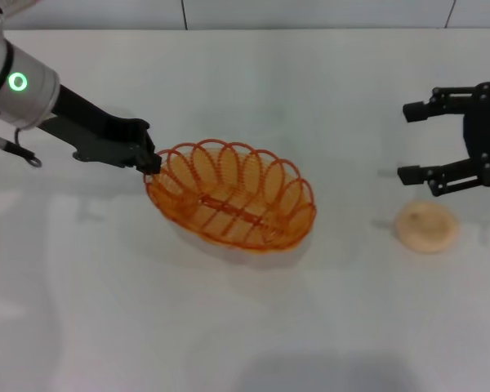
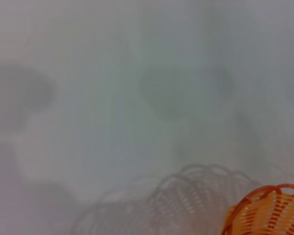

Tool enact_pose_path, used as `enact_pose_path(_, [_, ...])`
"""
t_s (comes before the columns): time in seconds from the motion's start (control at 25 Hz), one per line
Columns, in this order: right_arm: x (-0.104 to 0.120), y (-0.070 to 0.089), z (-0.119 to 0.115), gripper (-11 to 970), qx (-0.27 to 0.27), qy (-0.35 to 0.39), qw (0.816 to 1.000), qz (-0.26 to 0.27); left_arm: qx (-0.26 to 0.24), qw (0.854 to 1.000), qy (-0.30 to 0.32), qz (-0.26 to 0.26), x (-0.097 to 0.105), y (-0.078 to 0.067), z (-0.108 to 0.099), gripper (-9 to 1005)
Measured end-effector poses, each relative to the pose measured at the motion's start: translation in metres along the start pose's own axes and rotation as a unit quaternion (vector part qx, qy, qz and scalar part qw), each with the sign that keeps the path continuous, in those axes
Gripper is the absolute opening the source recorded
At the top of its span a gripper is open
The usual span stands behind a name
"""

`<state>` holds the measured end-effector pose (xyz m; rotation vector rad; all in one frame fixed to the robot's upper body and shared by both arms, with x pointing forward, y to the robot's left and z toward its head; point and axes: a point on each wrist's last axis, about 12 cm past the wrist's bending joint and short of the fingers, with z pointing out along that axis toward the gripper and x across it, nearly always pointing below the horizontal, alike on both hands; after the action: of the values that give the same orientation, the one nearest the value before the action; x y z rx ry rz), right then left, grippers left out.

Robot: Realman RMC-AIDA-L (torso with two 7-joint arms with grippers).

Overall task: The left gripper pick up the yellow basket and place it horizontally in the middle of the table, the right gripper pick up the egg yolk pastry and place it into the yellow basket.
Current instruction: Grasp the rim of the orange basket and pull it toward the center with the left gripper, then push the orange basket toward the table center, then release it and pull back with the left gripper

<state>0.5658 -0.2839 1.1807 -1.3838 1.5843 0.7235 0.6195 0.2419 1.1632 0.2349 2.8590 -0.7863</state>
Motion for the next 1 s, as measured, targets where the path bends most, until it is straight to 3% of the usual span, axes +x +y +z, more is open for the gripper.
enact_pose_path(0.32, [0.001,-0.001,-0.009,854,0.006,0.004,1.000,-0.003,0.012,0.996,-0.003,-0.085,0.001,-0.011,0.014,50])
enact_pose_path(0.64, [0.004,-0.001,-0.014,854,0.004,0.015,1.000,-0.022,0.034,0.993,0.002,-0.116,0.002,-0.017,0.033,55])
enact_pose_path(1.0, [0.004,0.002,-0.014,854,-0.008,0.016,1.000,-0.024,0.030,0.989,-0.011,-0.142,0.004,-0.005,0.035,61])
